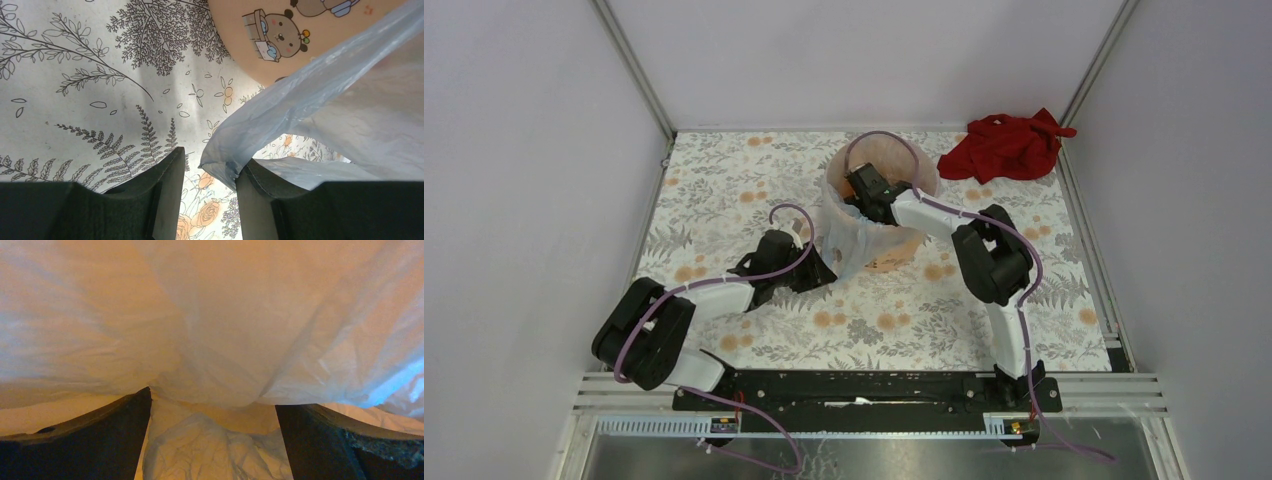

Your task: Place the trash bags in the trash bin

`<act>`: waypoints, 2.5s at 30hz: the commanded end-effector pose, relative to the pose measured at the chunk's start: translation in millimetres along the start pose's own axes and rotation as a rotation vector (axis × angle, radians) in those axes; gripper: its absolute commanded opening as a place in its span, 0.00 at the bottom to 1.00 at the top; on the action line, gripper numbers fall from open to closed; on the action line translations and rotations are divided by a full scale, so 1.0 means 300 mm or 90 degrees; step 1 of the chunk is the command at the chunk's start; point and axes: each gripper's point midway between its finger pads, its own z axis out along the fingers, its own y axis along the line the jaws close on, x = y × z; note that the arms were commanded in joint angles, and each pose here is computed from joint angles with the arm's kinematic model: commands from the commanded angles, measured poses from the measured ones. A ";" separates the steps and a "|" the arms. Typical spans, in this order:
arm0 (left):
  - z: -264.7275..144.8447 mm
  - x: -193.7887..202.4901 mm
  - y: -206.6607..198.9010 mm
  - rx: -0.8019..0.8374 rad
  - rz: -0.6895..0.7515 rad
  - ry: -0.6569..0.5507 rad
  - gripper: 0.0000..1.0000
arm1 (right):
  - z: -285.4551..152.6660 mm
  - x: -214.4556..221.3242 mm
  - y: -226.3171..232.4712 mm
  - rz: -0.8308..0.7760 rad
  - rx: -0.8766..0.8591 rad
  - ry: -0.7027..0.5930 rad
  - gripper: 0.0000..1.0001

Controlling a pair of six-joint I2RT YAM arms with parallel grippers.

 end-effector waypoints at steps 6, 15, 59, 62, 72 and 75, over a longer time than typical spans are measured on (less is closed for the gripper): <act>0.007 -0.032 -0.039 0.022 0.014 -0.017 0.45 | -0.181 -0.165 -0.025 0.014 0.005 -0.080 1.00; 0.004 -0.018 -0.026 0.018 0.013 -0.012 0.46 | -0.190 -0.178 -0.120 0.012 0.031 -0.091 1.00; -0.269 -0.139 -0.234 0.072 0.120 -0.086 0.86 | -0.977 -0.399 -0.465 0.247 0.021 -0.365 0.99; -0.252 -0.125 -0.242 0.087 0.109 -0.069 0.85 | -0.934 -0.366 -0.644 0.341 0.043 -0.367 0.99; -0.149 -0.145 -0.240 0.088 0.083 -0.052 0.77 | -0.563 -0.299 -0.745 0.471 -0.143 -0.264 0.95; -0.118 -0.155 -0.242 0.090 0.074 -0.050 0.76 | -0.457 -0.251 -0.710 0.502 -0.184 -0.232 0.95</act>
